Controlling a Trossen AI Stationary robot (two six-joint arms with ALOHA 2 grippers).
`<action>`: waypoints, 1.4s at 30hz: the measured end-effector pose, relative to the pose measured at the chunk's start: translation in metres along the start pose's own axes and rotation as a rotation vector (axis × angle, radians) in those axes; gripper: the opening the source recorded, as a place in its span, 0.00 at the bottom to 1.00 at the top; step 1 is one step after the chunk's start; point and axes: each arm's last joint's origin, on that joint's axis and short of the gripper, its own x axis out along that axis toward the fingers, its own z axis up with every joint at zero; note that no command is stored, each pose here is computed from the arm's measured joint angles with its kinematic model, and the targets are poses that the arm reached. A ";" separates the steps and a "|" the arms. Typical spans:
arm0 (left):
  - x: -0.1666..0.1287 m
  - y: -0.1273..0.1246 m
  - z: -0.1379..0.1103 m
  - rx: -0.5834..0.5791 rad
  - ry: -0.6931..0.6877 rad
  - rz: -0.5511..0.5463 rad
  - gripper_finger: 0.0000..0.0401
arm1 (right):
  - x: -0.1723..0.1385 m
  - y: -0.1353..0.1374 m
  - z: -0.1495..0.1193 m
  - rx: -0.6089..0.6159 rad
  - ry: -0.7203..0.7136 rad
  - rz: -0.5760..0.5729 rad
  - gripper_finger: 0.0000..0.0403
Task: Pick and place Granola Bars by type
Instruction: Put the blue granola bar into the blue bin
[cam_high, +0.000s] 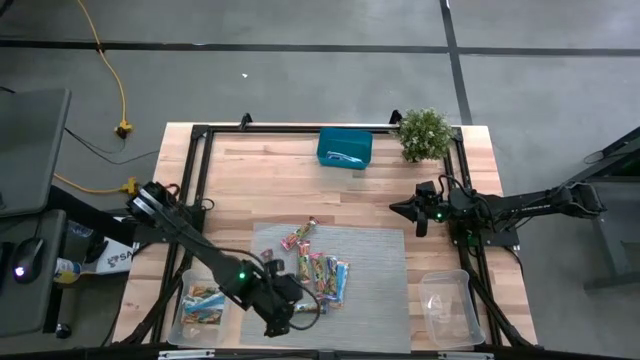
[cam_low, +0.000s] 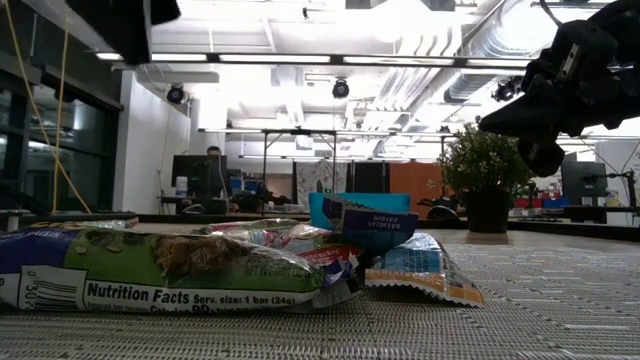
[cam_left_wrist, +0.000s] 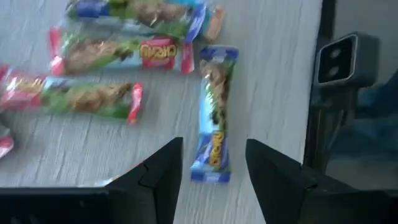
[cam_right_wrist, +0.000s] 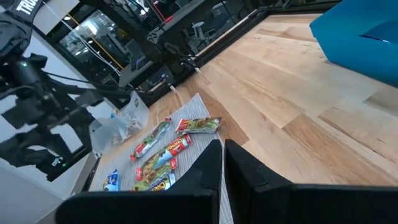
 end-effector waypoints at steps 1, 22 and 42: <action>0.004 -0.002 0.002 0.001 -0.016 -0.013 0.43 | 0.000 0.000 0.000 0.000 -0.001 0.000 0.00; 0.056 -0.007 -0.006 0.188 0.052 0.008 0.43 | 0.000 0.000 0.000 0.000 -0.001 0.000 0.00; 0.070 -0.008 -0.009 0.276 0.063 0.012 0.53 | 0.000 0.000 0.000 0.000 -0.001 0.000 0.00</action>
